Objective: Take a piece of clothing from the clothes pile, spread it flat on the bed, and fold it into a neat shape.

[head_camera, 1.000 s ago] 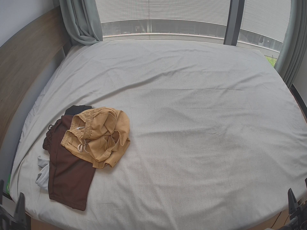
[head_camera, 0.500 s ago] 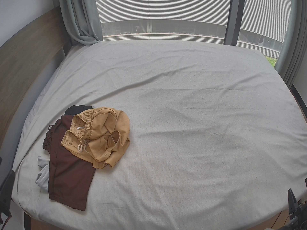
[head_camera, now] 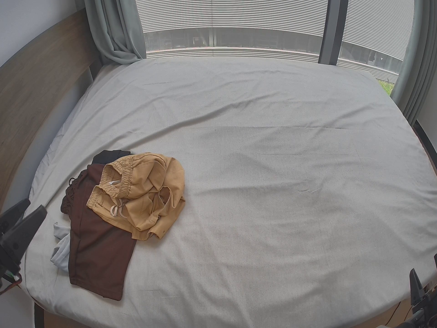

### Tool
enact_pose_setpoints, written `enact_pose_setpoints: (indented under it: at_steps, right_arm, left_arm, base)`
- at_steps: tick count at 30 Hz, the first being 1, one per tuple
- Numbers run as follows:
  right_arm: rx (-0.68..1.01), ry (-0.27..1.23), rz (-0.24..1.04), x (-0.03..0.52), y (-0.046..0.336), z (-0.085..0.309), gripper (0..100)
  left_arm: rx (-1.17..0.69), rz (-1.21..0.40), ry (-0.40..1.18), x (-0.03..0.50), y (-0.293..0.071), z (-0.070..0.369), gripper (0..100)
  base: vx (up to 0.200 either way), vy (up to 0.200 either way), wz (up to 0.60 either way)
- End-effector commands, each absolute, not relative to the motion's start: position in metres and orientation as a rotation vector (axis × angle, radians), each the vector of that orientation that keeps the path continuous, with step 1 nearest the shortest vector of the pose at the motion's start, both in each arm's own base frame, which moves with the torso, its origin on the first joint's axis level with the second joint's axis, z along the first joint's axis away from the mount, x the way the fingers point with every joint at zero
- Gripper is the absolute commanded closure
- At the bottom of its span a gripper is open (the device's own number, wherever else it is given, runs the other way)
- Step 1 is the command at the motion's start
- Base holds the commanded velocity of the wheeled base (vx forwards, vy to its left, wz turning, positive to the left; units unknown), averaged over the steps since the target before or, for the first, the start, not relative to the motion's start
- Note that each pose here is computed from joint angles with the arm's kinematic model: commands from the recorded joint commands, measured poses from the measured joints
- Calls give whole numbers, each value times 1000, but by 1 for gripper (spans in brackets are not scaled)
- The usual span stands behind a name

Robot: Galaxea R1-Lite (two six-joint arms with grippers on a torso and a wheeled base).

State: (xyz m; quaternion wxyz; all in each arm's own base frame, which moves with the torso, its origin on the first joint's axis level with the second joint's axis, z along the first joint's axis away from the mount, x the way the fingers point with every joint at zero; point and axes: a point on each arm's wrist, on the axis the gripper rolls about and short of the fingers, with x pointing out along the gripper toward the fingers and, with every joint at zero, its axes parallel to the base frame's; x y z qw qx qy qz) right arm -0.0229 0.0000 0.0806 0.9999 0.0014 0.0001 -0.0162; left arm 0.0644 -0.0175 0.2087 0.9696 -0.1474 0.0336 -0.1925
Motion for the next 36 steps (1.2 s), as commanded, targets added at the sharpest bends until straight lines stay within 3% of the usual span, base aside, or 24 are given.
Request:
enact_pose_setpoints:
  at_steps: [1,11,16,36]
  right_arm:
    - [3,0,-31,-23,0,76,0]
    - [2,0,-31,-23,0,76,0]
    - [0,0,-31,-23,0,76,0]
    - [0,0,-29,-23,0,76,0]
  left_arm:
    - [-305,-389,159,98,-24,211,0]
    - [-383,-391,222,128,-24,219,0]
    - [-404,-361,264,156,-7,219,0]
    - [-437,-341,321,236,14,189,0]
  base:
    - [0,0,0]
    - [0,0,0]
    - [0,0,0]
    - [0,0,0]
